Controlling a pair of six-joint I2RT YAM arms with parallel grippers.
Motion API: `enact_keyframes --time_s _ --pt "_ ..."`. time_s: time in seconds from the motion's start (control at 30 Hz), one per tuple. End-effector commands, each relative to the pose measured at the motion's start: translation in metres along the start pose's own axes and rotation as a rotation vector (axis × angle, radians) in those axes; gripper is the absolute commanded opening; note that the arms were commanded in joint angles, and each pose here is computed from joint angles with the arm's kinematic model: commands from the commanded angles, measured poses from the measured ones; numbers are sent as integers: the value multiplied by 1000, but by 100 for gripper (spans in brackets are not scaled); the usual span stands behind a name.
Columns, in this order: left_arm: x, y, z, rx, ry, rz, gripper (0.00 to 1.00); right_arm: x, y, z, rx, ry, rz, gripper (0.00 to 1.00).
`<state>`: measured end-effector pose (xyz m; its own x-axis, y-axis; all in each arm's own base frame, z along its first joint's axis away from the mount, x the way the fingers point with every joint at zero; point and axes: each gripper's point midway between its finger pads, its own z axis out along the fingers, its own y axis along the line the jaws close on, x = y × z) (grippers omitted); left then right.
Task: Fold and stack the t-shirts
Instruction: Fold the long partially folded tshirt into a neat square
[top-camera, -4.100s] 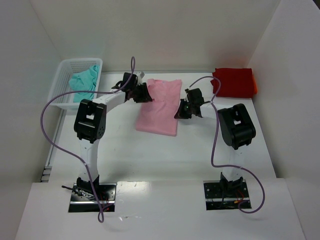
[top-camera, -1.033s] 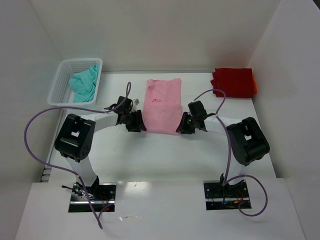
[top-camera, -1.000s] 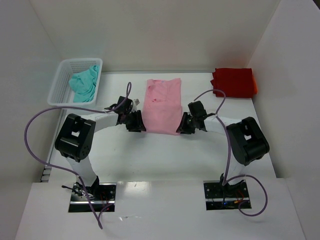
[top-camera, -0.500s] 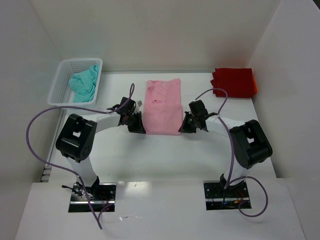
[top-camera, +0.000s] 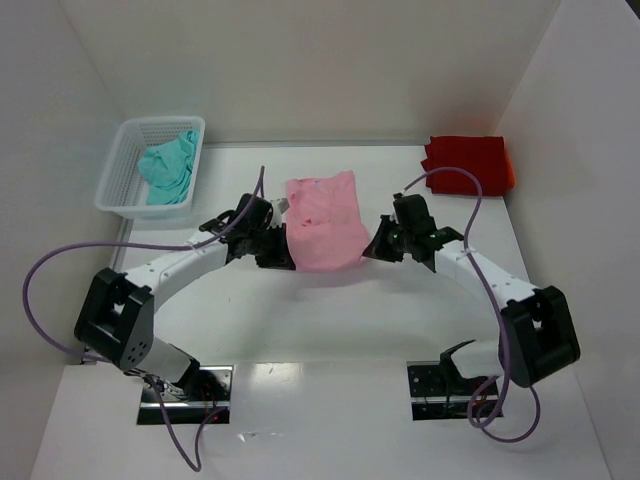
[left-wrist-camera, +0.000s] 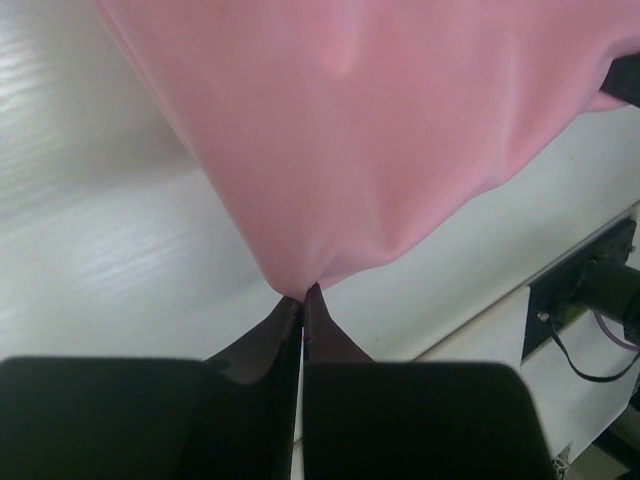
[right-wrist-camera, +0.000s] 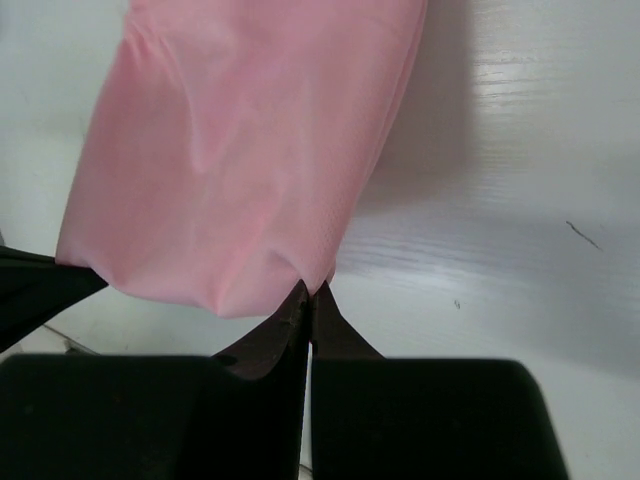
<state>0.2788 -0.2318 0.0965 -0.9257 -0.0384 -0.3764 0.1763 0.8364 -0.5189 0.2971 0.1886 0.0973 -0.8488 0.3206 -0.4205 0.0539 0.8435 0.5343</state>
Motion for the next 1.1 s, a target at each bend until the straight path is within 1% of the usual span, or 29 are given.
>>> enact_keyframes --time_s 0.0,0.17,0.27,0.3,0.33,0.37,0.4,0.47,0.5,0.53,0.6,0.63,0.67,0.7,0.73,0.77,0.8,0.83,0.9,0.93,0.97,1.0,1.03,1.07 --pt "5 -9 -26 -9 -15 -24 0 3 5 -28 -8 -23 -4 0" --pt "-14 -29 -62 11 -96 -8 0 -6 17 -46 -43 -62 -5 0" --pt "-28 -37 -66 17 -125 1 0 -21 30 -47 -66 -90 -12 0" --pt "-32 -40 -66 21 -131 3 0 -34 35 -48 -76 -117 -19 0" --pt "-36 -38 -62 9 -130 14 0 -38 37 -46 -75 -118 -37 0" --pt "-42 -39 -62 4 -140 15 0 -46 35 -37 -70 -125 -29 0" --pt "-54 -47 -65 16 -163 34 0 -60 38 -37 -73 -150 -47 0" --pt "-72 -42 -59 -2 -182 31 0 -74 33 -24 -60 -151 -36 0" --pt "-77 -43 -58 -9 -189 31 0 -88 42 -24 -77 -176 -56 0" --pt "-90 -41 -55 -15 -199 32 0 -97 42 -21 -71 -185 -58 0" --pt "-102 -39 -51 -21 -206 35 0 -117 46 -11 -66 -194 -77 0" --pt "-108 -31 -42 -36 -195 18 0 -121 50 -7 -74 -190 -97 0" --pt "-111 -34 -39 -26 -189 19 0 -130 49 -3 -69 -196 -100 0" --pt "-126 -37 -42 -21 -216 18 0 -144 50 6 -73 -197 -91 0" --pt "-131 -29 -34 -34 -207 3 0 -145 55 10 -99 -177 -107 0" --pt "-135 -30 -31 -34 -208 3 0 -152 53 14 -105 -176 -114 0" --pt "-141 -24 -30 -41 -212 -8 0 -164 63 13 -128 -192 -134 0" --pt "-152 -17 -25 -49 -223 -21 0 -168 53 26 -107 -179 -128 0" --pt "-156 -8 -13 -43 -196 -41 0 -188 51 27 -105 -209 -119 1" --pt "-162 -1 -12 -45 -198 -58 0 -191 45 35 -109 -193 -107 1" --pt "-171 -4 -12 -36 -217 -50 0 -192 51 37 -140 -183 -114 1" --pt "-174 4 -5 -39 -205 -65 0 -199 56 38 -159 -196 -132 3" --pt "-178 4 -3 -37 -214 -39 0 -204 54 40 -164 -202 -139 4" --pt "-182 17 -2 -52 -216 -61 0 -204 52 52 -167 -189 -137 4"
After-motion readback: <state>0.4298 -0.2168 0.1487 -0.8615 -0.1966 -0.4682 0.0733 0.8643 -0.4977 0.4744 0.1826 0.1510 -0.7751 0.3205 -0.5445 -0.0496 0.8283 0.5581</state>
